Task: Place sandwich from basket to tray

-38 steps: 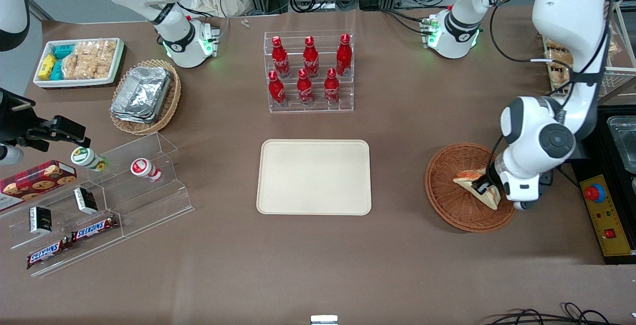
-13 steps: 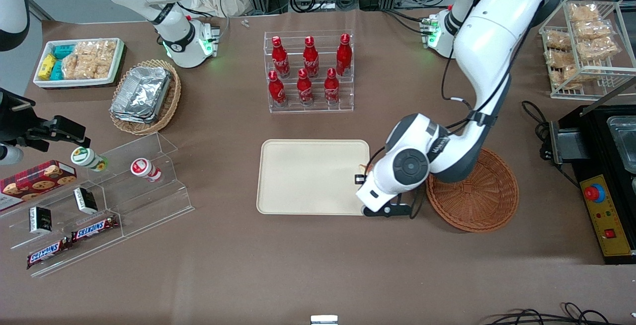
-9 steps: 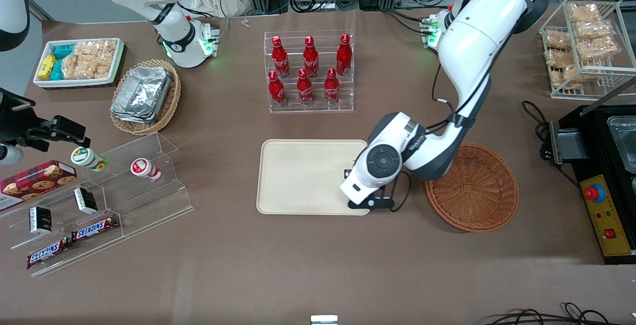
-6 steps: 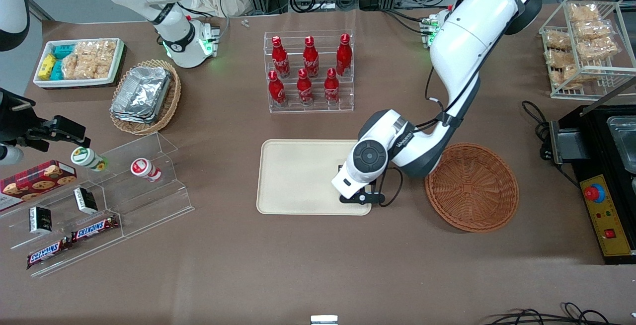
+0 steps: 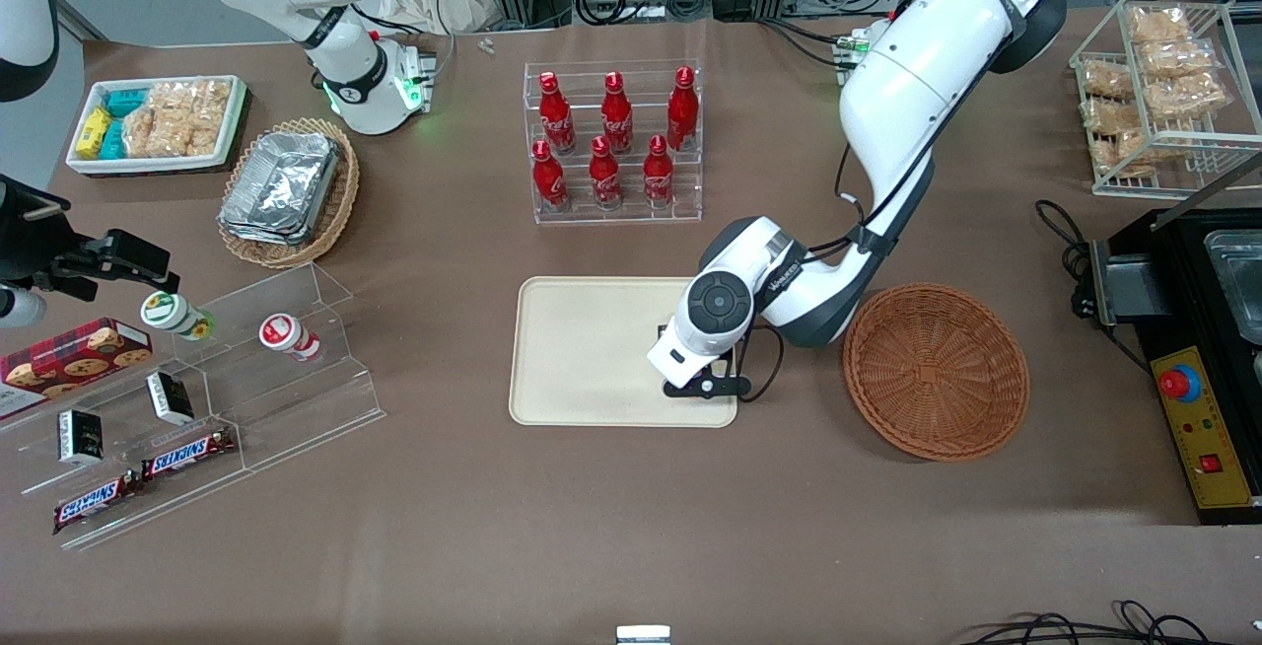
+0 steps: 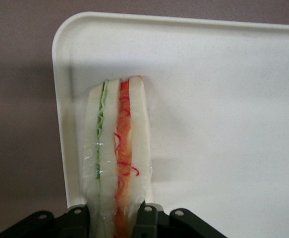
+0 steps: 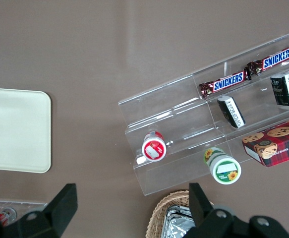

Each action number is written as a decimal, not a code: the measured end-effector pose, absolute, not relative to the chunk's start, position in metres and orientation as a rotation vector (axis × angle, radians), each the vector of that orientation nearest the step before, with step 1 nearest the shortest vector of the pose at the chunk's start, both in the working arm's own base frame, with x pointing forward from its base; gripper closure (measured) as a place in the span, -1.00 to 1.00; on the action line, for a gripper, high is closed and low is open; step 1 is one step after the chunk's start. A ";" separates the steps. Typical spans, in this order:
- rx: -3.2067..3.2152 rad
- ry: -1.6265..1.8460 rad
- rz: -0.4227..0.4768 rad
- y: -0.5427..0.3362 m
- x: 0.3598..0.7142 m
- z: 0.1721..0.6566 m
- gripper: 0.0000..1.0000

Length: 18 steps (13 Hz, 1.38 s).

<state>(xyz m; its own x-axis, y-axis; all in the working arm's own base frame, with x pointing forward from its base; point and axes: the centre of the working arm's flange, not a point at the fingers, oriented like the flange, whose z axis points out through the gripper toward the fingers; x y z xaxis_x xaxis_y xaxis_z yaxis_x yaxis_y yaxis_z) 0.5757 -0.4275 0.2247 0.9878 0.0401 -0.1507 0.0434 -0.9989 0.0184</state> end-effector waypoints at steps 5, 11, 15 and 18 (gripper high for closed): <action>3.126 0.194 -0.150 -0.378 0.611 0.306 -0.79; 3.137 0.434 0.070 -0.265 0.623 0.450 -1.00; 3.111 0.579 0.117 -0.197 0.617 0.492 -1.00; 3.118 0.542 0.053 -0.143 0.610 0.516 -1.00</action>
